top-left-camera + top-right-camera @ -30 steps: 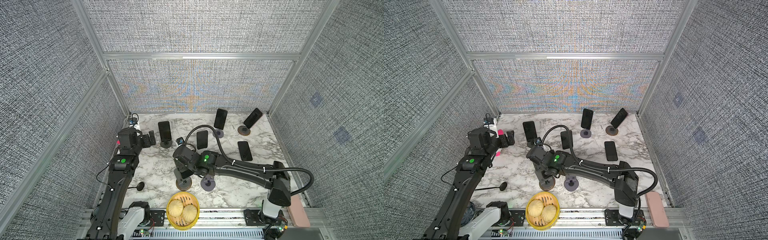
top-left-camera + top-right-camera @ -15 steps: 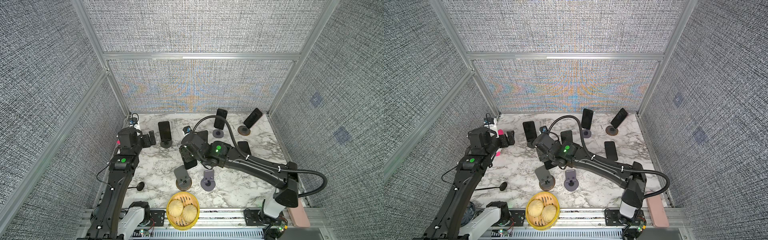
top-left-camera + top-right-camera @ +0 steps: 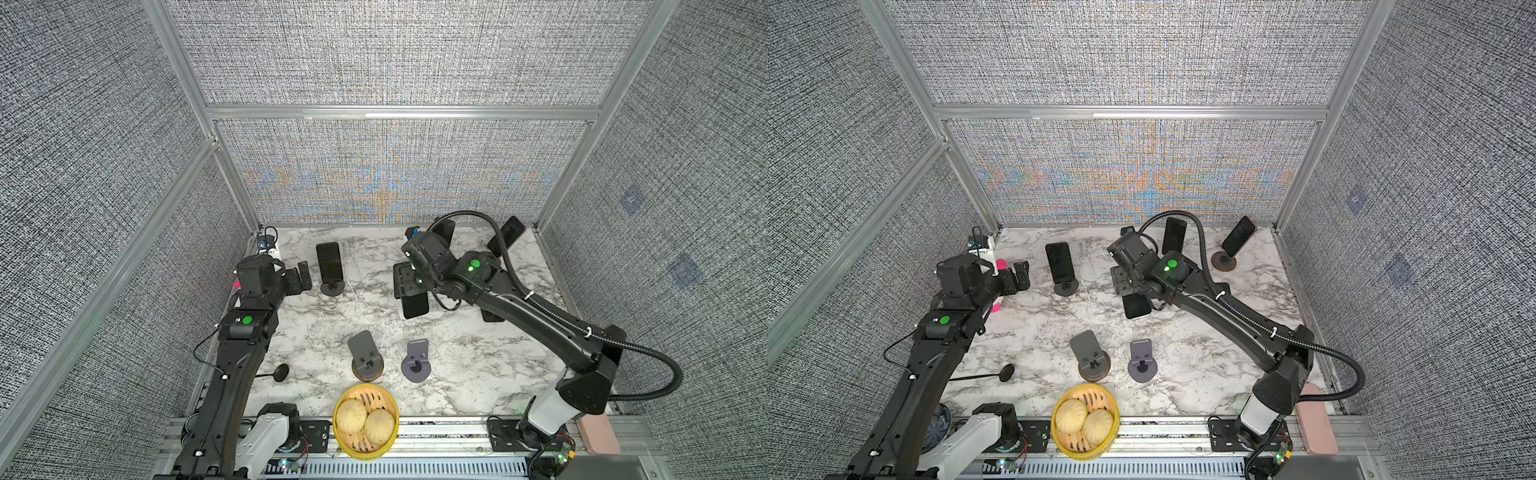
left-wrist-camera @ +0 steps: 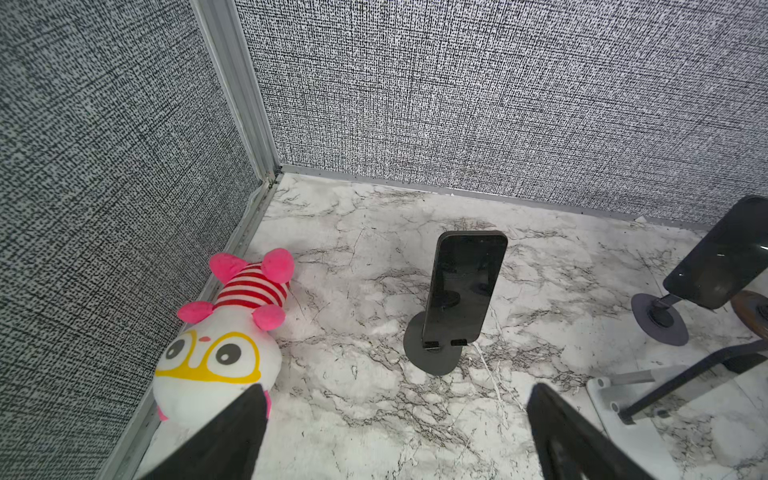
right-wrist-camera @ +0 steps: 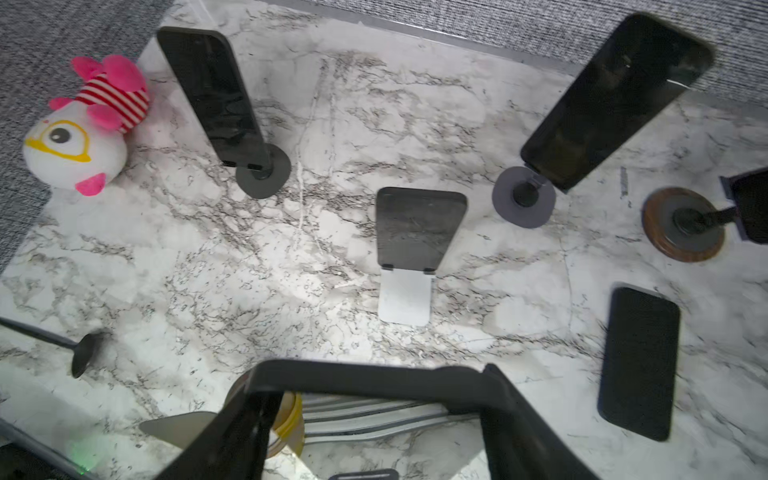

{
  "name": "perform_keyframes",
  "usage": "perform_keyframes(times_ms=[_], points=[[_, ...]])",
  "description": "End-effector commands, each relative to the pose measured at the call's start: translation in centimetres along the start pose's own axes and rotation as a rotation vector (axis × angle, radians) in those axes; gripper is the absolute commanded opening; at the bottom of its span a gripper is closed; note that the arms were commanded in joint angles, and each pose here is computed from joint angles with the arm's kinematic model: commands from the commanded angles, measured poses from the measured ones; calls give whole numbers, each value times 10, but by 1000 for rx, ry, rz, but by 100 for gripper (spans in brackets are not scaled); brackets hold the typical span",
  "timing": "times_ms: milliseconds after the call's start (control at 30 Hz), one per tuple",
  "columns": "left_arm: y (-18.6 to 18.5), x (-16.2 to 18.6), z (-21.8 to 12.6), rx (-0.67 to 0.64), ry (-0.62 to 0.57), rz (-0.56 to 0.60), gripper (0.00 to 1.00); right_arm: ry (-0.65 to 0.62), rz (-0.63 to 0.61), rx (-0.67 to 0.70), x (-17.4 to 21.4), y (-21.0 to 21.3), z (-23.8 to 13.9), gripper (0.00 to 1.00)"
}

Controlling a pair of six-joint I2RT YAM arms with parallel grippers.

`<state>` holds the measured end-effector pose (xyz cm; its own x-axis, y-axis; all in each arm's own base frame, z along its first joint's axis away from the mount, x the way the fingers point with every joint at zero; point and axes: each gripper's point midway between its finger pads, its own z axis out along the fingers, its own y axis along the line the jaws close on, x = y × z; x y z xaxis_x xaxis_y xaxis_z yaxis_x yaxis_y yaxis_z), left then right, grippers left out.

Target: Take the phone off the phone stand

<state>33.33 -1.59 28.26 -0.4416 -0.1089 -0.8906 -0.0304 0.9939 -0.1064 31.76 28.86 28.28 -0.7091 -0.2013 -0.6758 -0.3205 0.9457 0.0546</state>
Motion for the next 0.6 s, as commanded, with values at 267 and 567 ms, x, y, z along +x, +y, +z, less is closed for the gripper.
perform_keyframes(times_ms=[267,567], points=[[-1,-6,-1,5,-15,-9,99,222,84,144,23,-81,0,0],[0,-5,0,2,-11,-10,99,382,164,249,49,-150,14,0]])
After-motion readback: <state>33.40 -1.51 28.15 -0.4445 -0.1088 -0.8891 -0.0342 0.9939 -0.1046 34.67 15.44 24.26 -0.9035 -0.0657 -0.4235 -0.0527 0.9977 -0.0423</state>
